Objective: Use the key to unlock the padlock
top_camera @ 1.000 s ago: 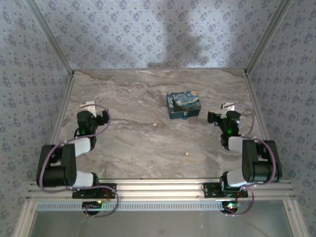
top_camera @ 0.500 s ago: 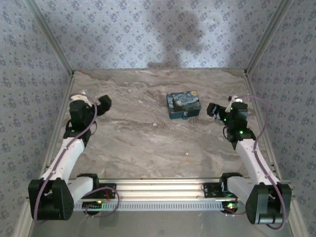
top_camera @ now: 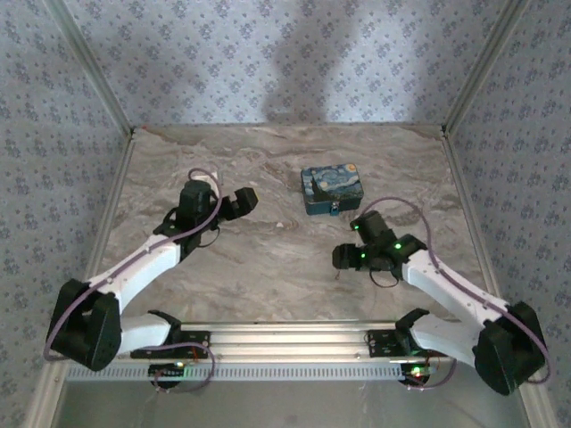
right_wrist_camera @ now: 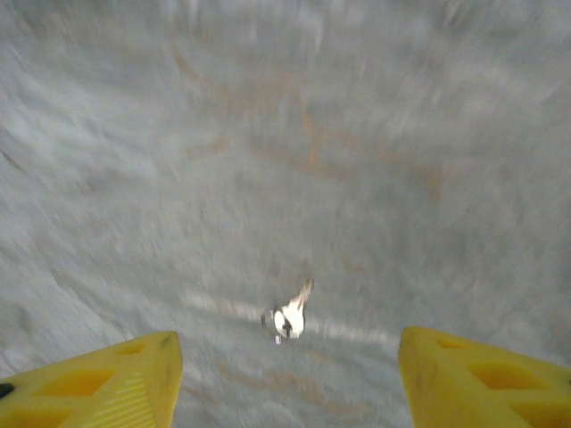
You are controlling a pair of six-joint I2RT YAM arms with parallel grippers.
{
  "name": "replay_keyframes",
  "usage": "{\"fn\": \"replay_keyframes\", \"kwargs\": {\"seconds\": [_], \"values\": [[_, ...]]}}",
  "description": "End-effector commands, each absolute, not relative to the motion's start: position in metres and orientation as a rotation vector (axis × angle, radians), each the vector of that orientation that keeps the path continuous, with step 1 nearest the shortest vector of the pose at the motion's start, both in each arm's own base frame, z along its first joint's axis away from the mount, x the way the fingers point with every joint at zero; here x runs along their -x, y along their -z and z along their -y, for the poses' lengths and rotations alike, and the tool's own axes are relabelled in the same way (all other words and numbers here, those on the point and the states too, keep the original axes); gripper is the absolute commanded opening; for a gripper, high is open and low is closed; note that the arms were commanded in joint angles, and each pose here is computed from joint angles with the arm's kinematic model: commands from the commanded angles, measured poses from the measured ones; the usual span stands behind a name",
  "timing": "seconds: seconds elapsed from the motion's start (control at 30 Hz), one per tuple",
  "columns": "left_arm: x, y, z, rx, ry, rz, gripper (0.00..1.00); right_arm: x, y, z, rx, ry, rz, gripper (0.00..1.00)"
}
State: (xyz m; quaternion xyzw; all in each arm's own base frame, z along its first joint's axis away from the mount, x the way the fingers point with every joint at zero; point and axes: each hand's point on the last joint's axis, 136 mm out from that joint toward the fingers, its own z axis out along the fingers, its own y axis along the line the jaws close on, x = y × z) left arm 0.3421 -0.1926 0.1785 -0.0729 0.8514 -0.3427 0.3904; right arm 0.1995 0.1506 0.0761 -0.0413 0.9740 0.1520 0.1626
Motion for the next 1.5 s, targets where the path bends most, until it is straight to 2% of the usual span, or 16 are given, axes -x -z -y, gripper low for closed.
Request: {"fn": "replay_keyframes", "kwargs": {"seconds": [0.0, 0.17, 0.37, 1.13, 1.47], "values": [[-0.352, -0.203, 0.211, 0.150, 0.944, -2.102, 0.98, -0.172, -0.056, -0.144, 0.204, -0.238, -2.928, 0.63], [-0.355, -0.198, 0.212, 0.164, 0.944, -2.107, 0.98, -0.159, -0.036, -0.156, 0.374, -0.083, -2.987, 0.59], [-0.353, -0.198, 0.212, 0.166, 0.943, -2.109, 0.98, -0.171, -0.032, -0.167, 0.462, 0.025, -2.959, 0.52], [-0.350, -0.196, 0.207, 0.168, 0.915, -2.114, 0.98, -0.182, -0.015, -0.173, 0.509, 0.142, -2.966, 0.24], [-0.349, -0.198, 0.206, 0.159, 0.903, -2.113, 0.98, -0.182, -0.017, -0.166, 0.491, 0.190, -2.965, 0.02]]}}
